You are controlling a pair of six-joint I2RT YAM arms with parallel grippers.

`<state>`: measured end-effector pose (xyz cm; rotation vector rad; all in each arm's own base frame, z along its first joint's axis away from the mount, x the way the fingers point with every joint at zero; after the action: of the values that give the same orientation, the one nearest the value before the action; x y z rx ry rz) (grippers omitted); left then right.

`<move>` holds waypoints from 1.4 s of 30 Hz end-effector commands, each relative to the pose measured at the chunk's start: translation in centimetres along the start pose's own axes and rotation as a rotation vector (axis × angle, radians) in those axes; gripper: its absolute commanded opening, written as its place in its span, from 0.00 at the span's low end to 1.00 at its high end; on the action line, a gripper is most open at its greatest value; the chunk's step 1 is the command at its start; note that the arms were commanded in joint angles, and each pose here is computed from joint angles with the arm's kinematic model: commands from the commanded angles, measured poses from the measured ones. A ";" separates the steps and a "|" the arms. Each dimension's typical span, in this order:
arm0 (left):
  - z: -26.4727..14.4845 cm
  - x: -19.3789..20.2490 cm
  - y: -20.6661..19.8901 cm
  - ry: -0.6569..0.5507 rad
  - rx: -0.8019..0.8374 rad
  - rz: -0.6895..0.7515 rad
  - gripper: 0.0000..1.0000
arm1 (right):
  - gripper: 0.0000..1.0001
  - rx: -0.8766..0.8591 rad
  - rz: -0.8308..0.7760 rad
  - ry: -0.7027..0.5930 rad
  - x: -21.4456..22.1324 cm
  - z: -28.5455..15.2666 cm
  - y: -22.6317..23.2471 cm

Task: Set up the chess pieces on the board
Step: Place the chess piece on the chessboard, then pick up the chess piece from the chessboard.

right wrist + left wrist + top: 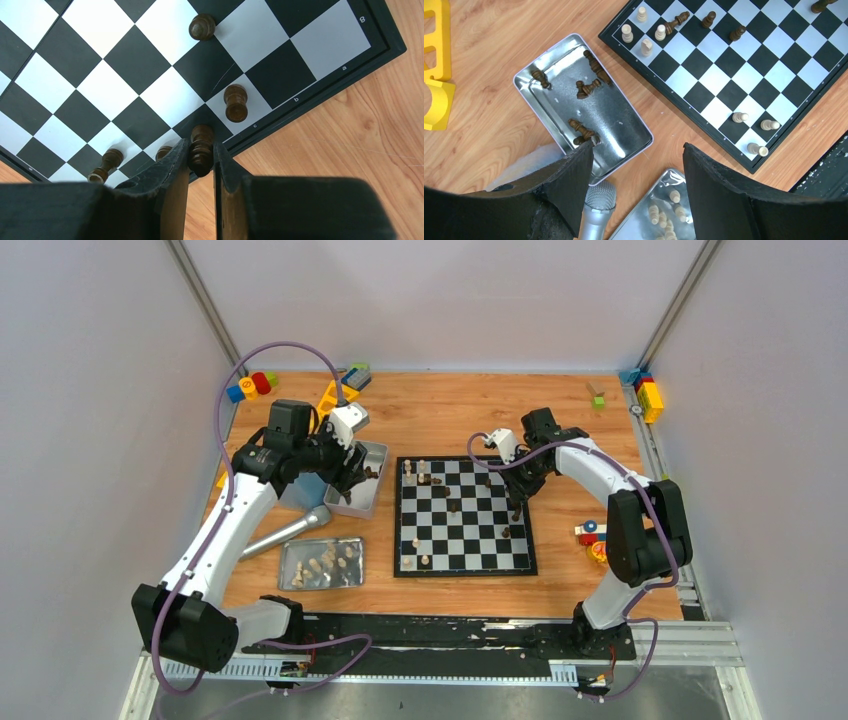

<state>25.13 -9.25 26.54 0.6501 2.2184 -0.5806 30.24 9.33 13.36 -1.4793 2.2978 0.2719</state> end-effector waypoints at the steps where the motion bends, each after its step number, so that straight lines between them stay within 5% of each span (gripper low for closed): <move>1: -0.9 -1.0 -0.4 -0.050 0.009 0.005 0.74 | 0.24 0.005 -0.004 -0.011 0.1 0.3 -0.1; 8: -0.7 -1.0 -0.1 -0.041 0.001 0.015 0.74 | 0.42 0.044 0.000 -0.060 -1.1 -1.4 -0.5; 23: 1.1 -0.9 0.9 -0.025 -0.001 0.022 0.74 | 0.53 0.096 -0.074 -0.251 -8.2 -5.9 -0.8; 33: 0.5 0.1 0.9 -0.048 -0.055 -0.007 0.74 | 0.52 -0.029 -0.183 -0.296 -14.9 0.2 1.8; 42: -0.8 1.8 0.7 -0.043 -0.102 0.008 0.74 | 0.52 -0.095 -0.215 -0.255 -16.5 5.5 2.0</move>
<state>24.56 -8.30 24.83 0.6034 2.2287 -0.4995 33.84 24.37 14.13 -1.6567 2.0105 0.4745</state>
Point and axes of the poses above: each gripper's point midway between its finger pads, its own z axis out along the fingers, its own y axis along the line the jaws close on, x = y × z, the point moved 8 cm from there along -z, back along the fingers, and after that the axes turned 15 degrees about -z, right-handed, at the moved point
